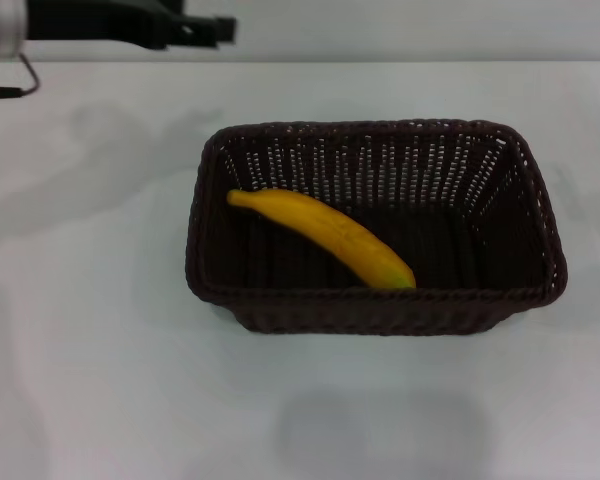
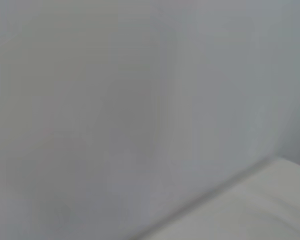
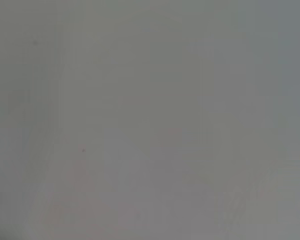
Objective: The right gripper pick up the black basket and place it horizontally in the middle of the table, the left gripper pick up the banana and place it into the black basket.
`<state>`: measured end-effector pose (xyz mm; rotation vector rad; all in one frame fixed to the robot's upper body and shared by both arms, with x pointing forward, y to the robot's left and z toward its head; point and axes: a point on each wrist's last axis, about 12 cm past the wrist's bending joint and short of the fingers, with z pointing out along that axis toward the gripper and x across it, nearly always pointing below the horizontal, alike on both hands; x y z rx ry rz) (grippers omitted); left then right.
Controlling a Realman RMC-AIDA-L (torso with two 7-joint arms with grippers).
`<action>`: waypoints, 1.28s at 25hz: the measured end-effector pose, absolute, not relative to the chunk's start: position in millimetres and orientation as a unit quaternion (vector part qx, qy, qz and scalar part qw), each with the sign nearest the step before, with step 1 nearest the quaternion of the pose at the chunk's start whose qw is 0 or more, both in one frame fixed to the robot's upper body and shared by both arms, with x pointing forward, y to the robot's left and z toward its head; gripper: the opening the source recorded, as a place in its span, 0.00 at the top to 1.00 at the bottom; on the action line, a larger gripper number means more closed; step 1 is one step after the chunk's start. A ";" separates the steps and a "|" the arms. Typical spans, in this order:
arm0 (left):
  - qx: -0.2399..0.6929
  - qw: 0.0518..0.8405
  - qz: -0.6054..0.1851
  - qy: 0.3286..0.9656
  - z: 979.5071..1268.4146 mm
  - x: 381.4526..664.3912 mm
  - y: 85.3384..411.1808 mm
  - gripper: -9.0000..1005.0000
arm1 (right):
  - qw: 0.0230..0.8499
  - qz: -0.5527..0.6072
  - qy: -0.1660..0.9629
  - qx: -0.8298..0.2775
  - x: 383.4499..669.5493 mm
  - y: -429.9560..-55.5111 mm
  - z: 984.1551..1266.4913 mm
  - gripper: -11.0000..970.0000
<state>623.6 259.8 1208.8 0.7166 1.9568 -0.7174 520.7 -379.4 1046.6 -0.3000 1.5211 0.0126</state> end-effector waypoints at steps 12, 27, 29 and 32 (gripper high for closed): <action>0.146 0.715 -0.186 0.658 1102.4 546.4 339.8 0.13 | 0.723 0.010 0.680 -0.120 529.8 -376.7 1051.6 0.29; -0.008 0.793 -0.049 0.607 1038.0 466.0 356.5 0.13 | 0.720 0.018 0.692 -0.046 521.5 -380.8 1041.2 0.29; -0.014 0.797 -0.045 0.603 1038.3 463.9 357.8 0.13 | 0.719 0.023 0.693 -0.038 520.5 -382.1 1040.9 0.29; -0.021 0.800 -0.038 0.598 1038.8 461.3 360.3 0.14 | 0.721 0.026 0.692 -0.023 517.7 -385.0 1040.6 0.29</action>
